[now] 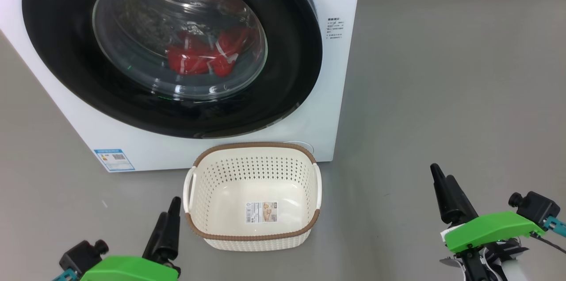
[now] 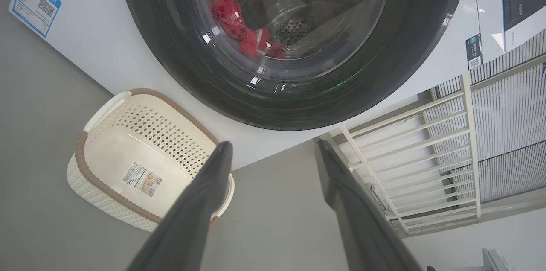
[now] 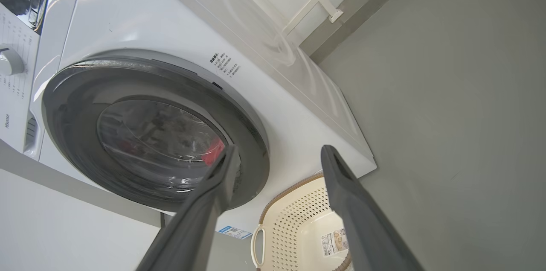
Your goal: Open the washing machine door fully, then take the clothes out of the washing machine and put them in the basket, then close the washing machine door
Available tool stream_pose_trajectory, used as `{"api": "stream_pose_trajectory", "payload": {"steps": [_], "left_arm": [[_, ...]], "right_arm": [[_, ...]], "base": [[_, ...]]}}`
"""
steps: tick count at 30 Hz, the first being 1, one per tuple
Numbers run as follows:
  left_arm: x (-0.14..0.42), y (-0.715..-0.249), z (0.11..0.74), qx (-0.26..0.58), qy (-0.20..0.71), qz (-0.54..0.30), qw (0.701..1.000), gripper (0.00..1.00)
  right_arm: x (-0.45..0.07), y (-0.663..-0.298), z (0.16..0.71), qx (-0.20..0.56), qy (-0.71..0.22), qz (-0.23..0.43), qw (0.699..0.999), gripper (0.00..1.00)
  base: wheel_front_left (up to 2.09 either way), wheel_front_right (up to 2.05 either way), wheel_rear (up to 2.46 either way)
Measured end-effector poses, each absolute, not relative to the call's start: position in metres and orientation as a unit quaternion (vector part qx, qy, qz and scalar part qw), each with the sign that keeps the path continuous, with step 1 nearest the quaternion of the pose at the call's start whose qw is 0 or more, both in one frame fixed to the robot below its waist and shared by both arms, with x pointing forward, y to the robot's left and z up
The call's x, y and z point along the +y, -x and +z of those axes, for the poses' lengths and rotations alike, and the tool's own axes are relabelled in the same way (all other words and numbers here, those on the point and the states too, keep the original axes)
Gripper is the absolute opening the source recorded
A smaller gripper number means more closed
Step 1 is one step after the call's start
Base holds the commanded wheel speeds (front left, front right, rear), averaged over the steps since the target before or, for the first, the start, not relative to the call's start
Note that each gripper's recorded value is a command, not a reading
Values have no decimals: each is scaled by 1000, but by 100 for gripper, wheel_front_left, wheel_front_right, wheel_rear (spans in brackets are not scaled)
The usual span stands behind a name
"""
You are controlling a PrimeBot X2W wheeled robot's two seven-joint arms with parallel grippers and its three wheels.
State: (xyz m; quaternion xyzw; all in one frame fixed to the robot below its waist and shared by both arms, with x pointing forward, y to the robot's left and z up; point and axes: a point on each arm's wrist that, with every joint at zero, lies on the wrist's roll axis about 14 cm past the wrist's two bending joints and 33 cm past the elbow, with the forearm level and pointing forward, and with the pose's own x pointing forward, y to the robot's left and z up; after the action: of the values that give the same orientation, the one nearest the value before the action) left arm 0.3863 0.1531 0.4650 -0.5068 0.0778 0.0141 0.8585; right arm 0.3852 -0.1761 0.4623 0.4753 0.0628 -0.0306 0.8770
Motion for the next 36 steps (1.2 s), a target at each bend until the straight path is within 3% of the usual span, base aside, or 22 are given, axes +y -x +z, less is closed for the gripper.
{"api": "stream_pose_trajectory", "payload": {"steps": [36], "left_arm": [[146,-413,505,12,341,-16,940,100]], "right_arm": [[-158,-411,491,21,-284,26,958,100]], "base": [[0,0,0]]}}
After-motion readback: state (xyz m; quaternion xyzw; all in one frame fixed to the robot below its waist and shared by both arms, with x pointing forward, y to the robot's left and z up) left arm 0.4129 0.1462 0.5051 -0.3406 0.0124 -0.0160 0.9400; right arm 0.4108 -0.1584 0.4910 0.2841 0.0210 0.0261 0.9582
